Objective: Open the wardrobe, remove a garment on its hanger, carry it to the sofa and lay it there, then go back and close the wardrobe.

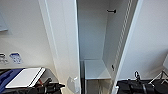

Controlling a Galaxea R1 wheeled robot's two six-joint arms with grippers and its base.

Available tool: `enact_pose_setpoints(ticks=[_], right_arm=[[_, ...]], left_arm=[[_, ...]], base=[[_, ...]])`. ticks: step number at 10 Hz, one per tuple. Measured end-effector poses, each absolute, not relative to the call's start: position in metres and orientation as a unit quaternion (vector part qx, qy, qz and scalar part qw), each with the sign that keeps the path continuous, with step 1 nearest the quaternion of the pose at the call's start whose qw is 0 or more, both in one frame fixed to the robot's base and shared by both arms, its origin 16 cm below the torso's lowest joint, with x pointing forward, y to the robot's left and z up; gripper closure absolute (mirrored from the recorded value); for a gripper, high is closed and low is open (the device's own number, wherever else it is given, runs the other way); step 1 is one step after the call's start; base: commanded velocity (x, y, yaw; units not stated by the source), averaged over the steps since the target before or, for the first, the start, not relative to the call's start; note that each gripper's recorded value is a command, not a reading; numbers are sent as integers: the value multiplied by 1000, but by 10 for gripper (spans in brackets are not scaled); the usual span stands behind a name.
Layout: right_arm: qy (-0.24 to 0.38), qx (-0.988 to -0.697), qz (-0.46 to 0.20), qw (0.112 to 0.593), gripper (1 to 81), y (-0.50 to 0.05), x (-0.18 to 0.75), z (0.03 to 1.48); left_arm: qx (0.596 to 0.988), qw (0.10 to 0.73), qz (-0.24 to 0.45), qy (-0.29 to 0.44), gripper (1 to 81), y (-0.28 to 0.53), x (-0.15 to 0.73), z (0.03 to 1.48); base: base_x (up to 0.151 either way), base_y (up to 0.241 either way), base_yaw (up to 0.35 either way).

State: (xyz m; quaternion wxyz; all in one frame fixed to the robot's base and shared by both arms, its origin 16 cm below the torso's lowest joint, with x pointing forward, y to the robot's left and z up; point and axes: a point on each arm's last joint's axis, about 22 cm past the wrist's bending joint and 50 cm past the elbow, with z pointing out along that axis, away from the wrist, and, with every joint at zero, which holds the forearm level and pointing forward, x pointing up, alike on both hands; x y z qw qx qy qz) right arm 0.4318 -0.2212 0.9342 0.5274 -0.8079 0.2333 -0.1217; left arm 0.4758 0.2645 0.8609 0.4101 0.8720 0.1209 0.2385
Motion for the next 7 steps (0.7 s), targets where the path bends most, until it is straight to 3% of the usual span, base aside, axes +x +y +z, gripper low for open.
enact_pose_setpoints(ticks=[1,4,7], right_arm=[[211,-804,-98,548,10,-182,416,932],[193,-800,-101,559,10,-135,414,901],[215,-838,-118,486,10,-174,398,791]], left_arm=[[872,418,229,115,10,248,471,854],[879,415,197,124,10,238,444,816],[895,401,147,129,10,231,379,749]], base=[[0,0,0],[0,0,0],[0,0,0]])
